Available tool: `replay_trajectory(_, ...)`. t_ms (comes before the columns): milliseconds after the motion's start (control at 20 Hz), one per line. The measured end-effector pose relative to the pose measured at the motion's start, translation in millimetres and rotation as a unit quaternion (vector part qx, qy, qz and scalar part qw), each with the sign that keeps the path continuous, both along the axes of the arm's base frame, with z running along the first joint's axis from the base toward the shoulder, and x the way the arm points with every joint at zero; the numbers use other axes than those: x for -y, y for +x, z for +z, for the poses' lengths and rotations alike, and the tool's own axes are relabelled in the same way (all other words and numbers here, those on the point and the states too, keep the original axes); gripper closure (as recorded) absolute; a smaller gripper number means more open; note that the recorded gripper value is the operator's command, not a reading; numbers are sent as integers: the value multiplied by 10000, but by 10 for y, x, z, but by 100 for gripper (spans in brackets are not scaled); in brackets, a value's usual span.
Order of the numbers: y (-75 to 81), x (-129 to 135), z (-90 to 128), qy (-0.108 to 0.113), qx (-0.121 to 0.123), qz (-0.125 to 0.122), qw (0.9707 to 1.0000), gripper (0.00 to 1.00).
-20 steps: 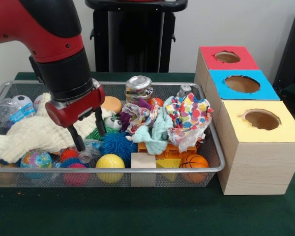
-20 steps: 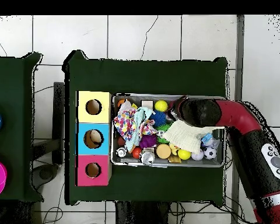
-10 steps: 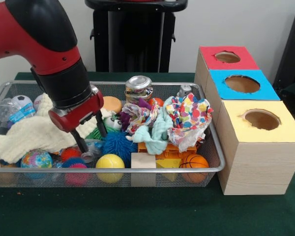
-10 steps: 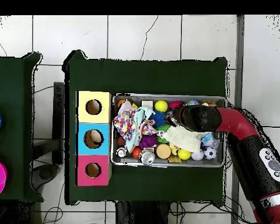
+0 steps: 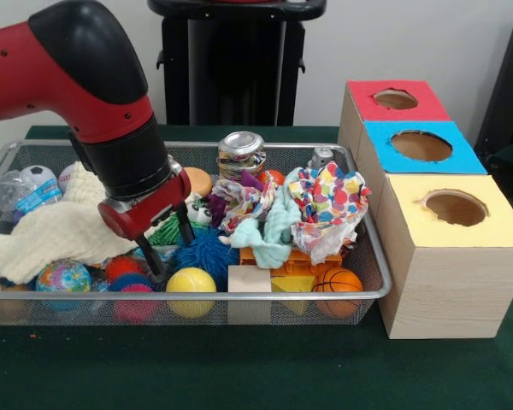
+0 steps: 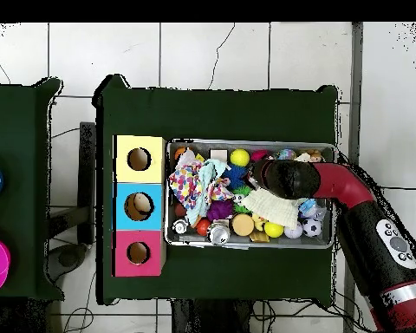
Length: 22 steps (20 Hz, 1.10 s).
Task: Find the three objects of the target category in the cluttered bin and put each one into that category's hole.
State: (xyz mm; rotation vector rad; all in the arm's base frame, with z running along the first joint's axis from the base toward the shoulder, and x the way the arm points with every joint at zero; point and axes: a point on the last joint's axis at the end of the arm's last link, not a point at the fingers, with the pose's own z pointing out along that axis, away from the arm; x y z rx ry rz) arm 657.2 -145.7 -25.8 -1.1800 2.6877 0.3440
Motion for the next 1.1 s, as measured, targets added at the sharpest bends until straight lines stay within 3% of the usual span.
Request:
replay_trajectory(600,4,-77,-53,7,96,195,9998,0)
replay_trajectory(1100,-25,-64,-110,34,260,736,9969,0)
